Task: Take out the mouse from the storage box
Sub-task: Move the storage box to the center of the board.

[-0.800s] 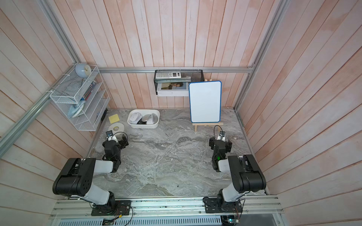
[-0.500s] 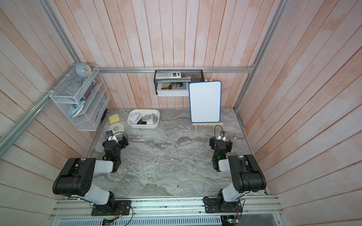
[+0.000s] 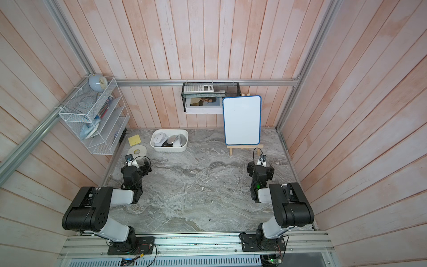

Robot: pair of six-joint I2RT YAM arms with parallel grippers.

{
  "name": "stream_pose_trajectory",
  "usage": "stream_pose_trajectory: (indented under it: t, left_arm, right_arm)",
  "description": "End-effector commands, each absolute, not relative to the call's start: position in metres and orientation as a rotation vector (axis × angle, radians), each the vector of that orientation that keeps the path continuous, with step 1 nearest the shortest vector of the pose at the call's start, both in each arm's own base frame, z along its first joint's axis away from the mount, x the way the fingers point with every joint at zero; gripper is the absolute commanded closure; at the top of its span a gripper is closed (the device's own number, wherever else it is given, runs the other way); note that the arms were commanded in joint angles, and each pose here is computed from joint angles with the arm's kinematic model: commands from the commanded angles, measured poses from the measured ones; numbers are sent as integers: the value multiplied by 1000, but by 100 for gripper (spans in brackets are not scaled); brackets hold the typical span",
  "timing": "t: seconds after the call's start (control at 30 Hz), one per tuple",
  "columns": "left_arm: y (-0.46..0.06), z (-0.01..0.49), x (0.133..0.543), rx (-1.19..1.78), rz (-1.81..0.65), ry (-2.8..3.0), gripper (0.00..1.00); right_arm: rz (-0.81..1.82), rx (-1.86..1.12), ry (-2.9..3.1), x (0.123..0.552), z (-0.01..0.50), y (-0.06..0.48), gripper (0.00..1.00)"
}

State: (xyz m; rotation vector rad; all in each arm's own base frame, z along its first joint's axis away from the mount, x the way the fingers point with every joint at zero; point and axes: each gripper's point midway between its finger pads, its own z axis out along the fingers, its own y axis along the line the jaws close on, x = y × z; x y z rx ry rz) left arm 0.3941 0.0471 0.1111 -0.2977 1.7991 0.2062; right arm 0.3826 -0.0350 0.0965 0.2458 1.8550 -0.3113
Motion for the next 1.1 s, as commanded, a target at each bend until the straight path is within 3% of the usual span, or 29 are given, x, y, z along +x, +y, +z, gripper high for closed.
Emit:
stream_pose_trajectory:
  t: [0.0,0.3,0.5,0.63,0.83,1.07]
  left_arm:
    - [50,112,393,-309,210,1792,0]
    - [32,141,365,-225,202,1653,0]
    - [-21,182,337,-47,304,1539,0]
    - [-53,214,319,-23,159,1472,0]
    - [-68,252,317,-255,-168,1593,0]
    - [-36,235,298,-576,-121,1822,0]
  right_arm:
    - [-298,255,1848,387,99,-35,3]
    - [-284,219,1772,366,134,-29,2]
    - [-230,194,1646,335,178,-11,3]
    - [-36,146,1680,322,208,19,2]
    - [104,329,1747,285,241,11,2]
    - [181,522,1735,233,245,-11,3]
